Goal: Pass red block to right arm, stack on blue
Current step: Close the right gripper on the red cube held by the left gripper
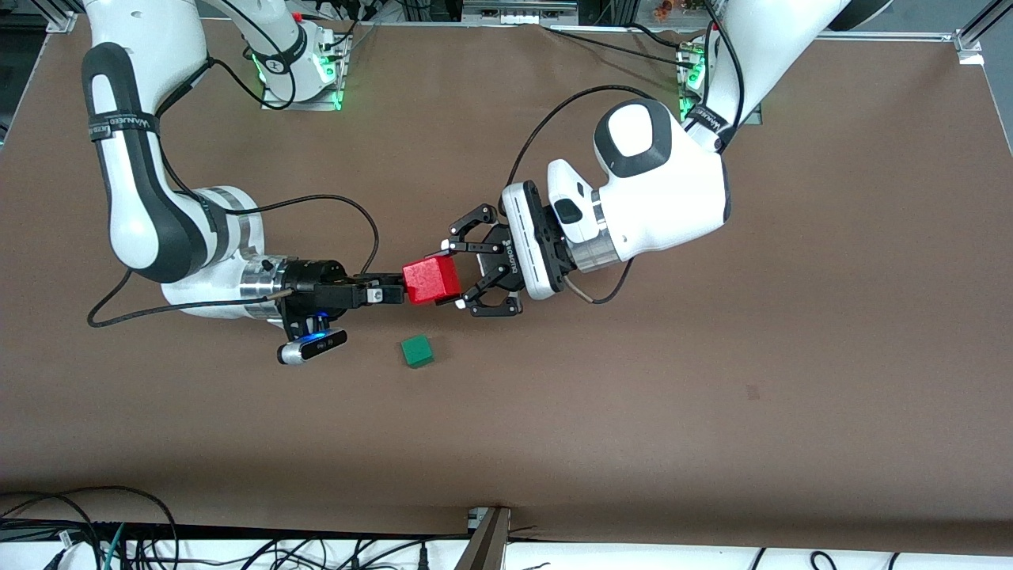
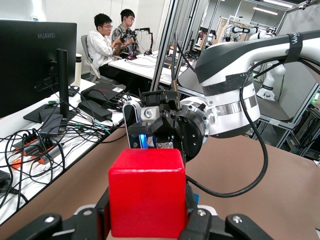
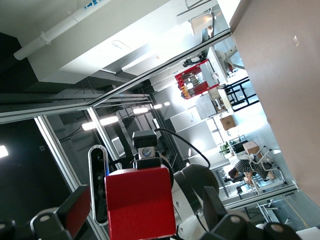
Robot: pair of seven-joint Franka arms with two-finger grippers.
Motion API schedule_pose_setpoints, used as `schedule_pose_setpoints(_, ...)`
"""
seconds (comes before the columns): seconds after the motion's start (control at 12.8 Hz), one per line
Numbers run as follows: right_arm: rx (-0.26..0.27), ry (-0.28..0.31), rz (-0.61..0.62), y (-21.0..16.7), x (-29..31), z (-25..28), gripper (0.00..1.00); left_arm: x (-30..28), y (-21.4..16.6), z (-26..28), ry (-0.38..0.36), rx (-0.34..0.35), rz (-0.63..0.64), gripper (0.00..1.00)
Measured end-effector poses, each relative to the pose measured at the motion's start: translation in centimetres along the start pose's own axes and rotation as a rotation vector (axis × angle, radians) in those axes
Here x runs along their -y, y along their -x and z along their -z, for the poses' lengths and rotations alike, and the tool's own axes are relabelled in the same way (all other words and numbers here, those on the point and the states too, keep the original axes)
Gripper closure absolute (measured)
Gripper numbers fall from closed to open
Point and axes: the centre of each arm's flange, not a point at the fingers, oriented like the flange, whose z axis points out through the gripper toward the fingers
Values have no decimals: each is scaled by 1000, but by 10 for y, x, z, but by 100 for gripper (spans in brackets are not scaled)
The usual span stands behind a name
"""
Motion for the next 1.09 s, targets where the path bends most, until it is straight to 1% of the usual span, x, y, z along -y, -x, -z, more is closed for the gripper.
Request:
schedule_pose_setpoints(0.23,-14,1,5,1,0,-9,1,0,1,-3,-7,-4,0,44)
schedule_pose_setpoints(0.31,-17,0,6,1,0,-10,3,-1,1,-4,-9,-5,0,44)
schedule_pose_setpoints(0.47,-28,-12,5,0,1,-11,5,-2,1,-5,-11,-7,-1,44)
schedule_pose_setpoints(0.55,-28,-19,3,1,1,-13,11,-2,1,-6,-13,-8,0,44)
schedule_pose_setpoints(0.62,-27,-20,2,1,1,-16,12,-1,2,-7,-18,-10,1,44)
schedule_pose_setpoints(0.78,-25,-22,10,2,0,-18,34,-2,4,-10,-20,-11,3,44)
schedule_pose_setpoints(0.86,-25,-22,16,2,0,-18,34,-2,4,-11,-20,-11,3,44)
schedule_pose_setpoints(0.94,-27,-24,32,2,1,-18,43,-1,4,-11,-21,-14,12,44)
schedule_pose_setpoints(1.09,-28,-26,39,2,1,-18,43,-1,4,-11,-21,-16,14,44)
